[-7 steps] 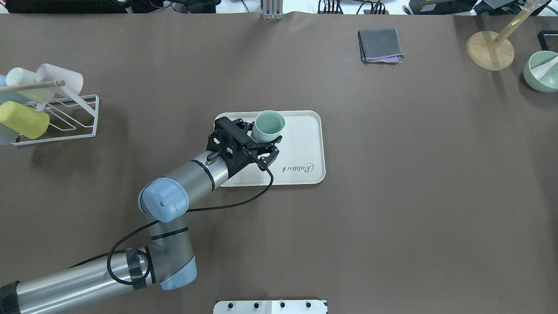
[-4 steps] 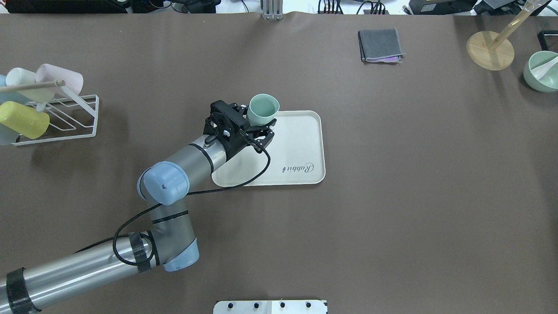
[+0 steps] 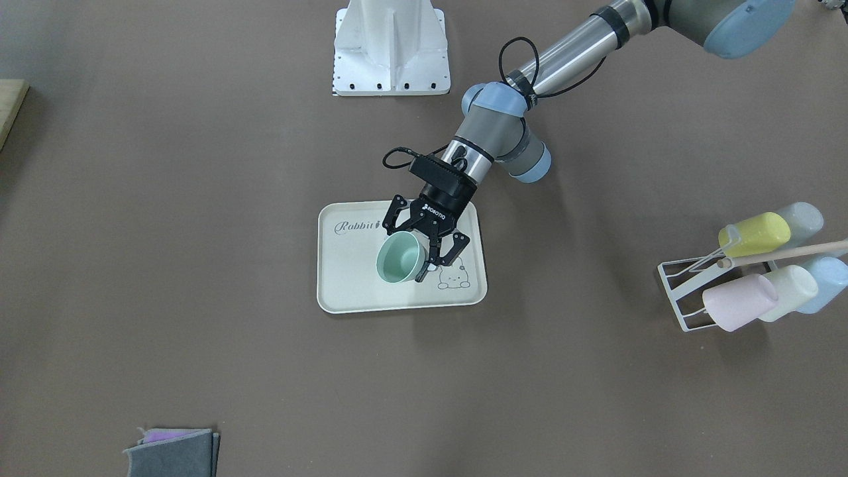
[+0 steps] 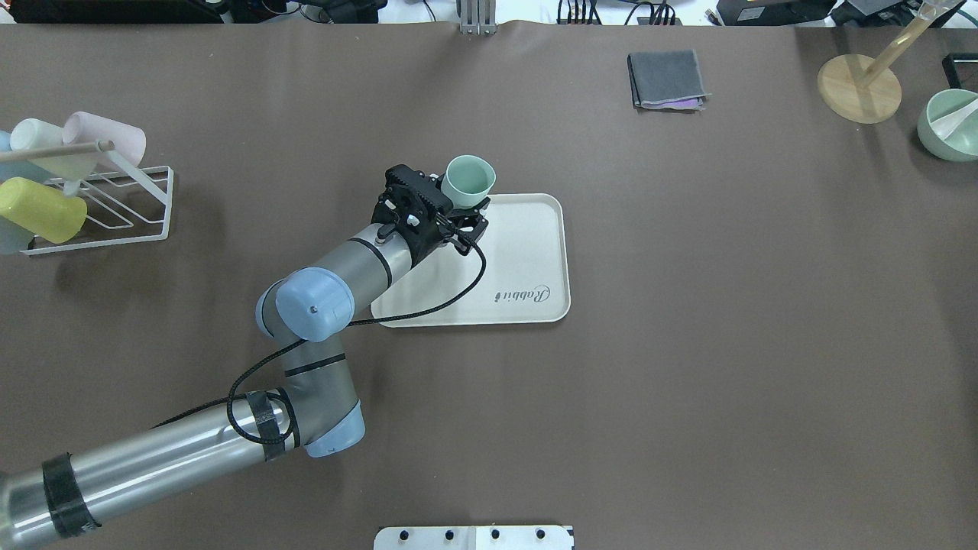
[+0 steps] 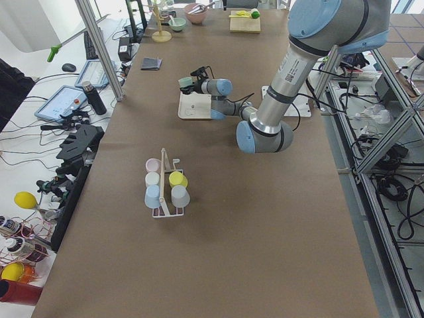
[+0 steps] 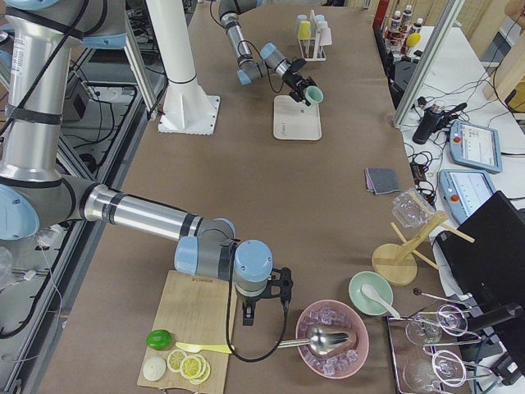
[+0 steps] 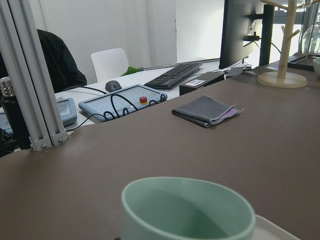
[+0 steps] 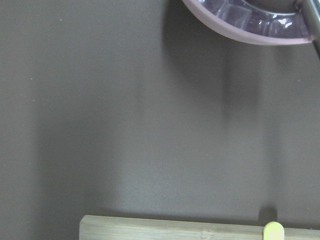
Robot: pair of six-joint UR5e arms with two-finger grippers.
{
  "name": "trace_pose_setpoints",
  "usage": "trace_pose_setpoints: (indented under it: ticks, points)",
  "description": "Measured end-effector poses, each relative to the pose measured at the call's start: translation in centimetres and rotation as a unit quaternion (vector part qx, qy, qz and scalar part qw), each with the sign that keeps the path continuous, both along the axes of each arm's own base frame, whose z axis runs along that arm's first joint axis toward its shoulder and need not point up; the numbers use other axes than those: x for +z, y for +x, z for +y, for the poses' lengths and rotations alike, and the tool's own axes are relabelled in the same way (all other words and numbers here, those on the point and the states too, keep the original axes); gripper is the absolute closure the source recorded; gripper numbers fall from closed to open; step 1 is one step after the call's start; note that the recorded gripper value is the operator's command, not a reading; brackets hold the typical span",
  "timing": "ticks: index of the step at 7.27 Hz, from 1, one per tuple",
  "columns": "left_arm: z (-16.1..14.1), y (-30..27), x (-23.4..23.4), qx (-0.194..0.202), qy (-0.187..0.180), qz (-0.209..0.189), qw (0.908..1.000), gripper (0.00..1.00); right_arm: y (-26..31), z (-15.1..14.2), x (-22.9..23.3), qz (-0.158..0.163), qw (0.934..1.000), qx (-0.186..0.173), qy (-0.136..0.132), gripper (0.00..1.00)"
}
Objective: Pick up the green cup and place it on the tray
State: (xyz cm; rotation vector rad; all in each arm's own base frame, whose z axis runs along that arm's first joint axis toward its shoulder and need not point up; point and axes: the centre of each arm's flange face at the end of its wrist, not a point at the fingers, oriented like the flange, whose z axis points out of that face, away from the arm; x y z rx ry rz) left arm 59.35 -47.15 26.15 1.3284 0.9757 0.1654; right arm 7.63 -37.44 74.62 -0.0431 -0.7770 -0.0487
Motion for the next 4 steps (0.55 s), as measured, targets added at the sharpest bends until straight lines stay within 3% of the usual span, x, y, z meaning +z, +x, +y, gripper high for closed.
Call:
trace_pose_setpoints:
  ticks: [4]
  points:
    - [0.3,1.1,1.8,0.01,-0.008,-0.017,0.9998,1.0,0.0,-0.1,-0.1,0.0,1.0,0.0,0.001,0.0]
